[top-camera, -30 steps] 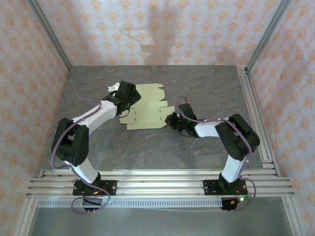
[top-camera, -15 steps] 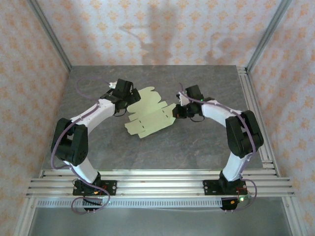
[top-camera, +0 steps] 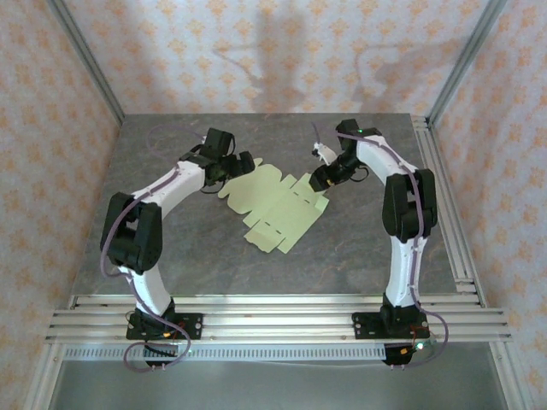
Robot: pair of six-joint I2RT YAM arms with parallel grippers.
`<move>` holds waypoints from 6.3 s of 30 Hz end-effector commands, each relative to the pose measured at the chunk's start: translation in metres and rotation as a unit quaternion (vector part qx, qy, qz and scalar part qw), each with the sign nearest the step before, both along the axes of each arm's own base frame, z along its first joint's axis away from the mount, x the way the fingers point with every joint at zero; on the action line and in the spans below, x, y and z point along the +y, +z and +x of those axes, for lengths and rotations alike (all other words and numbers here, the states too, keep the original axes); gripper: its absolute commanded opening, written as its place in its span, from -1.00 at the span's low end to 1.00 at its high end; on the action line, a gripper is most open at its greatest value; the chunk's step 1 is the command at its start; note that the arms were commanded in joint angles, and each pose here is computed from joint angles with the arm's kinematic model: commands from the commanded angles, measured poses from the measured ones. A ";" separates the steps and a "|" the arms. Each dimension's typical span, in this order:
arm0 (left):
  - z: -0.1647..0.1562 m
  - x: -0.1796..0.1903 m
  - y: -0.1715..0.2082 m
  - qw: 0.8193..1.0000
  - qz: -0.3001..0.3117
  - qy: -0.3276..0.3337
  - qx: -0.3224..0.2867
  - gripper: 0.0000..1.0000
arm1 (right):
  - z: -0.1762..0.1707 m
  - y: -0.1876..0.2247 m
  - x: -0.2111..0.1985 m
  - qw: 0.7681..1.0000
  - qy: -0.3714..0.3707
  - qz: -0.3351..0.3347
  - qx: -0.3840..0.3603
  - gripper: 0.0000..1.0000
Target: Fold the paper box
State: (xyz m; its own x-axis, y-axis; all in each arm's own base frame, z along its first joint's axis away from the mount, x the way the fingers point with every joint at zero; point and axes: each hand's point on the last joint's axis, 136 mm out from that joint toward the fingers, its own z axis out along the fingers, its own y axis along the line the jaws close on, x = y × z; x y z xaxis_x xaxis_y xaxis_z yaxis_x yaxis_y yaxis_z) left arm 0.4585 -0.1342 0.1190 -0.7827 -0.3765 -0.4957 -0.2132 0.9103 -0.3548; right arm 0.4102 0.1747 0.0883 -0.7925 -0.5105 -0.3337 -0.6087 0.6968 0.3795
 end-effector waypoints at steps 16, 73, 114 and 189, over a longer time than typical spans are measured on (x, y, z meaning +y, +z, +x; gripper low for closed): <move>0.057 -0.067 -0.073 0.985 -0.061 -0.101 0.126 0.16 | -0.055 0.033 -0.002 0.933 -0.334 0.112 -0.078 0.79; -0.062 -0.106 -0.085 0.977 -0.081 -0.095 0.176 -0.58 | -0.056 -0.021 -0.016 0.893 -0.431 0.126 -0.028 0.99; -0.069 -0.083 -0.095 0.984 -0.054 -0.047 0.162 -0.34 | -0.059 -0.042 0.001 0.922 -0.372 0.106 -0.004 -0.56; -0.064 0.003 -0.044 0.995 -0.054 0.052 0.072 0.96 | -0.025 -0.005 -0.024 0.840 -0.212 -0.411 -0.284 -1.00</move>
